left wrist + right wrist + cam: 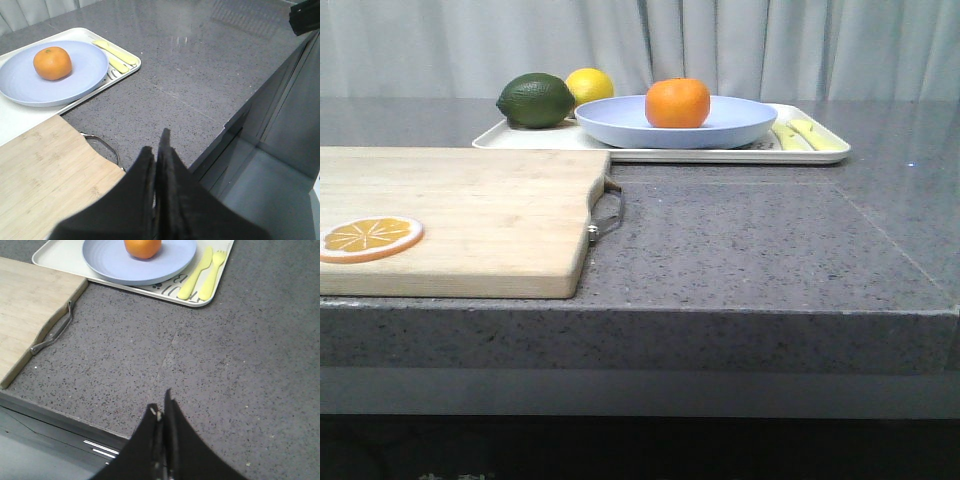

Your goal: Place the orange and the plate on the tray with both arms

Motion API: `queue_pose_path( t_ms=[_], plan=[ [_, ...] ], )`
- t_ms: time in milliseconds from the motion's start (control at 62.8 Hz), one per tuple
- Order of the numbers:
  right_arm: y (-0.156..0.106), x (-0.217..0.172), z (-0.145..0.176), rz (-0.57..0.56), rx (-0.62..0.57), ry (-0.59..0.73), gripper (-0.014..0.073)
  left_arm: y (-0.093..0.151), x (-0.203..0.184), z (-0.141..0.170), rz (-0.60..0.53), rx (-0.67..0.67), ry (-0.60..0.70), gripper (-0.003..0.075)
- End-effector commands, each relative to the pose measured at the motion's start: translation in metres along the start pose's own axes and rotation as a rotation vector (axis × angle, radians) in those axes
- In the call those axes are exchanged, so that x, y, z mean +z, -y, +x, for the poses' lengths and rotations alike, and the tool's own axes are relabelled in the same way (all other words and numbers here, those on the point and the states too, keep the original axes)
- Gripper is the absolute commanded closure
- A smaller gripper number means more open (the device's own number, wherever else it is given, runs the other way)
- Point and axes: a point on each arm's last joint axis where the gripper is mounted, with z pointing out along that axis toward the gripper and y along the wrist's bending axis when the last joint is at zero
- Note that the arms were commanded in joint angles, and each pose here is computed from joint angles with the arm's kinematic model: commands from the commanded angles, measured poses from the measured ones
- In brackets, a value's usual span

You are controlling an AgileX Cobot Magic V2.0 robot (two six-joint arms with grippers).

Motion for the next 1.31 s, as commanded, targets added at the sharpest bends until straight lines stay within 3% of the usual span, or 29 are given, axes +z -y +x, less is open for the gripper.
queue_pose_path(
  t_ms=[0,191,335,526,733,892,1291],
  plan=[
    [0.000,-0.004,-0.012,0.007,-0.004,0.092,0.0663,0.001,-0.005,-0.014,0.006,-0.011,0.100,0.0738],
    [0.000,-0.004,-0.012,0.007,-0.004,0.091,0.0663,-0.010,-0.018,0.005,-0.087,-0.068,0.151,0.0738],
    [0.000,-0.004,-0.012,0.007,-0.004,0.090,0.0663,-0.027,-0.039,0.031,-0.320,-0.104,0.293,0.0738],
    [0.000,-0.004,-0.012,0.007,-0.004,0.090,0.0663,-0.038,-0.053,0.097,-0.707,-0.042,0.479,0.0738],
    [0.000,-0.004,-0.012,0.007,-0.004,0.090,0.0663,-0.039,-0.047,0.166,-0.940,-0.098,0.546,0.0738],
    [0.000,-0.004,-0.012,0.007,-0.004,0.090,0.0663,-0.040,-0.037,0.196,-0.958,-0.208,0.559,0.0738],
    [0.000,-0.004,-0.011,0.006,-0.004,0.089,0.0663,-0.040,-0.020,0.215,-0.809,-0.224,0.505,0.0738]
  ],
)
